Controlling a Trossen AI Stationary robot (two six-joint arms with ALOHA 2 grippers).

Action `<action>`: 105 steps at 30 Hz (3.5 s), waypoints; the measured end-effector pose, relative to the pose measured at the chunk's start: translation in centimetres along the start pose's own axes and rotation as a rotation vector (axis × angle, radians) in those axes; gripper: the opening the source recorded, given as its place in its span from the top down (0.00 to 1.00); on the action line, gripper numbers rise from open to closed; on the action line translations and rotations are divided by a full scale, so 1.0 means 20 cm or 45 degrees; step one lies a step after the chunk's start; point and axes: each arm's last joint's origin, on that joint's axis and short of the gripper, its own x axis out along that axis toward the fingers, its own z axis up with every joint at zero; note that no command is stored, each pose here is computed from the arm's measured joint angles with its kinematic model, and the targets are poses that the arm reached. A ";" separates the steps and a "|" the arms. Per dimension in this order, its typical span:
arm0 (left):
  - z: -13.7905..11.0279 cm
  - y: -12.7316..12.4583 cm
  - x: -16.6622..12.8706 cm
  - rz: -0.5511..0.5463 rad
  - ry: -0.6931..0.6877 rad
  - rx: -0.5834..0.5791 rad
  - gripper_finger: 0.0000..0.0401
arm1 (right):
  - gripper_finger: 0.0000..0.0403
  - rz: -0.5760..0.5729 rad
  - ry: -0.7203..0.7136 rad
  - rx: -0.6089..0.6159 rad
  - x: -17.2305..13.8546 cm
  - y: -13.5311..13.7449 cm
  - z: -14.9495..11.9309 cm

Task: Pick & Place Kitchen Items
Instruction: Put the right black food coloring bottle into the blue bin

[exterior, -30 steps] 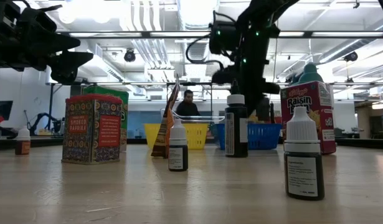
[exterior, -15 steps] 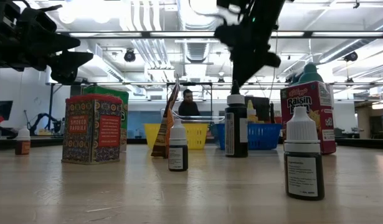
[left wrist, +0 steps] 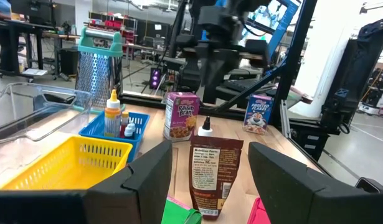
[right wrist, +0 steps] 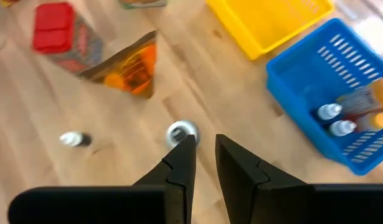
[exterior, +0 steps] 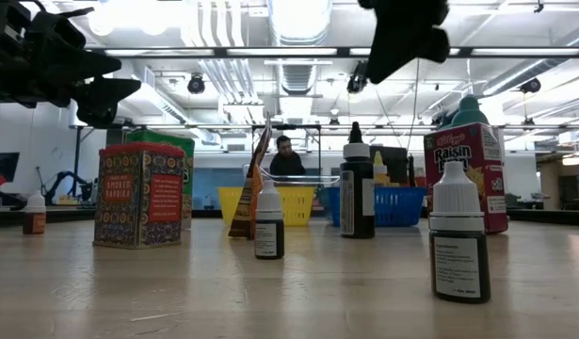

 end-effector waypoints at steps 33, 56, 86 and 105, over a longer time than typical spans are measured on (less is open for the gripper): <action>0.00 0.00 0.00 0.000 -0.004 0.015 0.46 | 0.95 0.277 -0.188 -0.239 -0.26 0.40 -0.48; 0.00 0.00 0.00 0.001 0.001 -0.019 0.46 | 0.73 0.338 0.183 -0.508 0.01 0.73 -0.42; 0.00 0.00 0.00 0.001 0.003 -0.025 0.46 | 0.65 0.172 0.505 -0.573 0.24 0.86 -0.37; 0.00 0.00 0.00 0.001 0.003 -0.029 0.46 | 0.67 0.216 0.510 -0.544 0.41 0.83 -0.48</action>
